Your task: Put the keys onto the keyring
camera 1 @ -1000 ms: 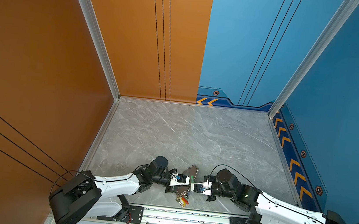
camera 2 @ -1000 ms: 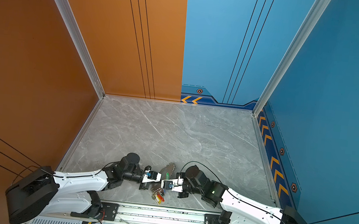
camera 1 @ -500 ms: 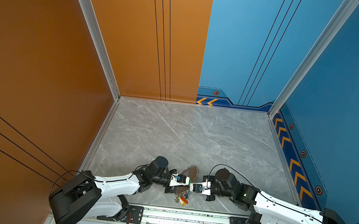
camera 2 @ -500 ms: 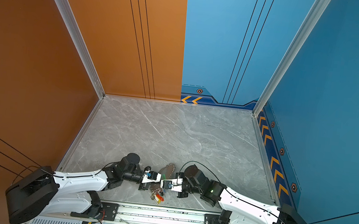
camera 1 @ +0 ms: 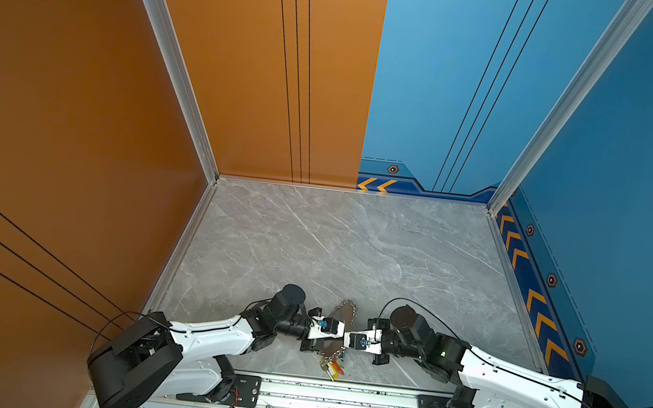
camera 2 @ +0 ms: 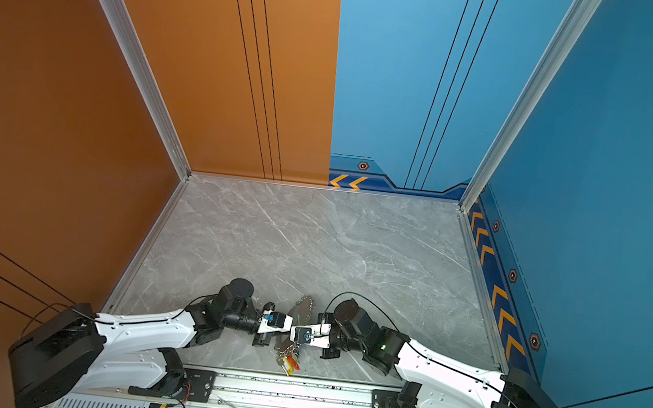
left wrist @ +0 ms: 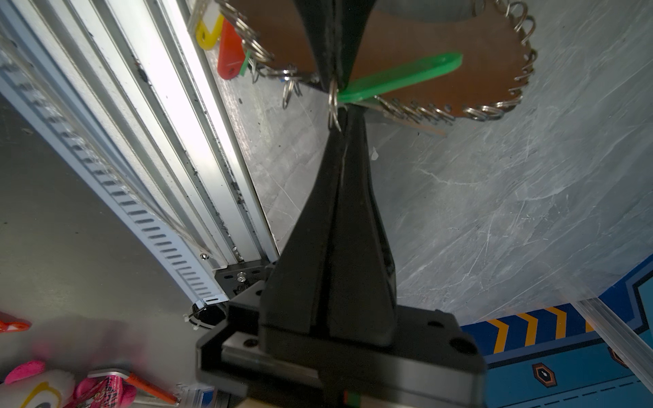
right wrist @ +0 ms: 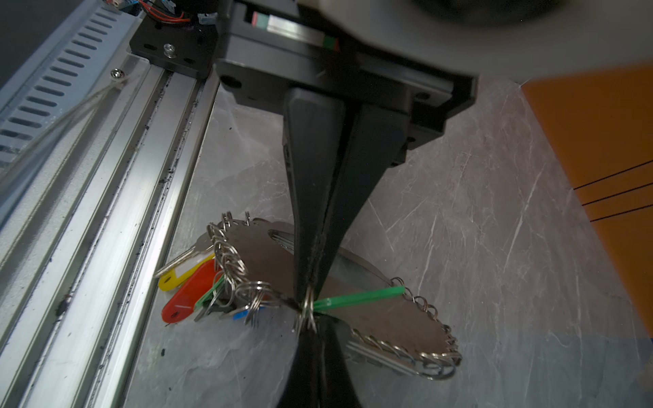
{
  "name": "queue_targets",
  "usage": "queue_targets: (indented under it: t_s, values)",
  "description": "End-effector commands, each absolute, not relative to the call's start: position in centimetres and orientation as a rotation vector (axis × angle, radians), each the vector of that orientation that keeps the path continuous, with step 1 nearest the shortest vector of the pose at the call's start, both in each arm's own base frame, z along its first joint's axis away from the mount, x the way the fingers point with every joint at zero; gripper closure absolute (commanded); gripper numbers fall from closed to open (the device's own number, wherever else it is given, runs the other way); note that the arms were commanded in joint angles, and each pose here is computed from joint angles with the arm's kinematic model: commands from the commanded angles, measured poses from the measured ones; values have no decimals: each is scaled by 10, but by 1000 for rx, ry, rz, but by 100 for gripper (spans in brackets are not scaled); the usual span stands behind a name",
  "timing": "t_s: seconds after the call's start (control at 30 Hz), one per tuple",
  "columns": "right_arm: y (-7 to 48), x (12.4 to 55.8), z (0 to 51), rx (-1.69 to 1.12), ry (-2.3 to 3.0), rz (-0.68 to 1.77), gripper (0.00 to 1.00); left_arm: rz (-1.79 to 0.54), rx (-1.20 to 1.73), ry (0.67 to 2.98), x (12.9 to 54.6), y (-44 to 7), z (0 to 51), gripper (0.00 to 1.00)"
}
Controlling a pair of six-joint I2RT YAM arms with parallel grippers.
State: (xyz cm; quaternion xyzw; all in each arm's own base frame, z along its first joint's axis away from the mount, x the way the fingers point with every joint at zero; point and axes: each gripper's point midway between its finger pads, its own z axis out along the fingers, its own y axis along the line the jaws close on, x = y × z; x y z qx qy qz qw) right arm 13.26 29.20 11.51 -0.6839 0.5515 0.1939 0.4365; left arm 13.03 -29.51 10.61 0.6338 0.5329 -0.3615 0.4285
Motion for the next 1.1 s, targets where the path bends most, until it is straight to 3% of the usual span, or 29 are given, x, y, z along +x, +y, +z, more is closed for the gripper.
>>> queue_targets:
  t_s: [0.0, 0.37, 0.7, 1.07]
  values:
    - [300, 139, 139, -1644, 1329, 498, 100, -943, 1587, 1206, 126, -304, 126, 100]
    - [306, 143, 141, -1631, 1329, 509, 100, -948, 1588, 1208, 125, -304, 126, 100]
    - [308, 140, 143, -1618, 1325, 565, 86, -916, 1574, 1218, 130, -304, 127, 100]
    - [306, 136, 138, -1637, 1337, 596, 85, -897, 1565, 1229, 133, -303, 127, 100]
